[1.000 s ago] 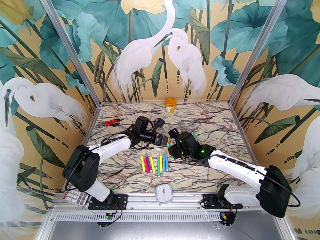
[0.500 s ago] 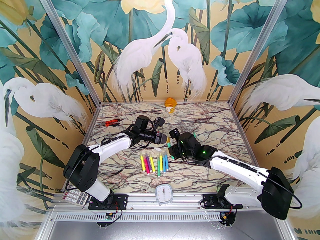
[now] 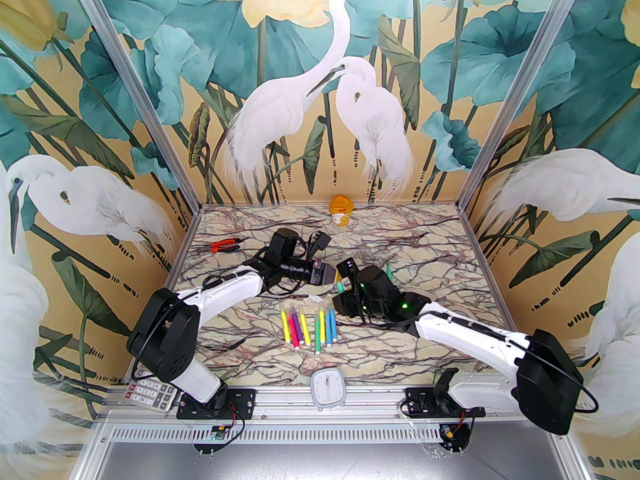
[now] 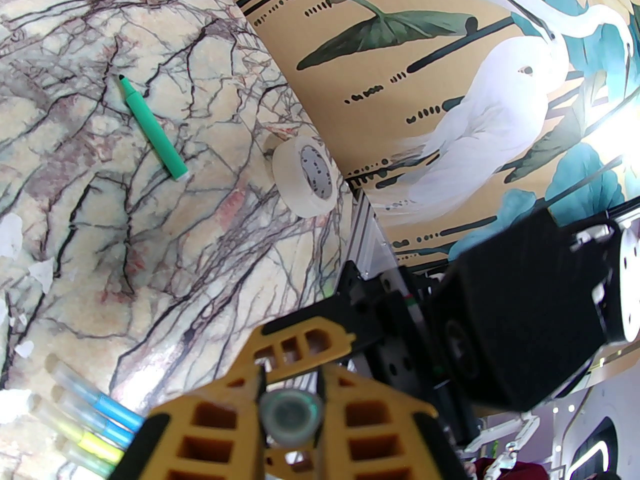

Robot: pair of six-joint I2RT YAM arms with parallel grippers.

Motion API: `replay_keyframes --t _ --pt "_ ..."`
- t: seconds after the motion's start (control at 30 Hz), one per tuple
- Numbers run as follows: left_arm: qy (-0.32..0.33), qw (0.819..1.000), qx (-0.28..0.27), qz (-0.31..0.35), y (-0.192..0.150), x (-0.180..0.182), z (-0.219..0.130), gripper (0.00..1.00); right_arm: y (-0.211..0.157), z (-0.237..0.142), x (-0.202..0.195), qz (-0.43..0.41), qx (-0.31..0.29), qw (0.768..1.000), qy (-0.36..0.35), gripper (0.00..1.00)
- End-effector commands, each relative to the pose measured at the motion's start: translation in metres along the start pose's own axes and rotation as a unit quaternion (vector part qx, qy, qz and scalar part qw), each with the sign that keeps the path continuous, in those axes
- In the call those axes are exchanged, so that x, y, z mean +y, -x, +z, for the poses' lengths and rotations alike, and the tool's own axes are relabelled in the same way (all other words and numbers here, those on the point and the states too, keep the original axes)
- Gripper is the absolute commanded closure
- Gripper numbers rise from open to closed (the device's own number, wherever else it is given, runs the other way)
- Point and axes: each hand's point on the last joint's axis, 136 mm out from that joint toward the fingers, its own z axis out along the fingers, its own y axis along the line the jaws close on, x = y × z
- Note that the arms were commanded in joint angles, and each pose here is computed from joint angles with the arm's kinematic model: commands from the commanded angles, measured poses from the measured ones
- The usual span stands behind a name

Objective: Open the pen caps

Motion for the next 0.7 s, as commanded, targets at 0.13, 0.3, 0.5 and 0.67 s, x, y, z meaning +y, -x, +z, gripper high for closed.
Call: replay_keyframes --t 0.13,0.3,0.5,0.67 --pt "-0.01 1.0 -0.003 0.003 0.008 -0.007 0.002 1.0 -0.001 0.001 -0.002 -0.006 -0.003 1.0 -0.005 0.85" --pt "0.015 1.0 -0.008 -0.007 0.013 0.001 0.002 1.0 -0.009 -0.003 -0.007 -0.01 0.005 1.0 -0.015 0.94" --pt "0.037 0.998 -0.041 -0.025 0.036 0.01 -0.01 1.0 -0.026 -0.007 -0.013 -0.018 0.033 0.999 -0.027 0.99" --pt "0.047 0.995 -0.071 -0.044 0.056 0.021 -0.023 1.0 -0.037 -0.012 -0.016 -0.024 0.041 0.998 -0.03 1.0"
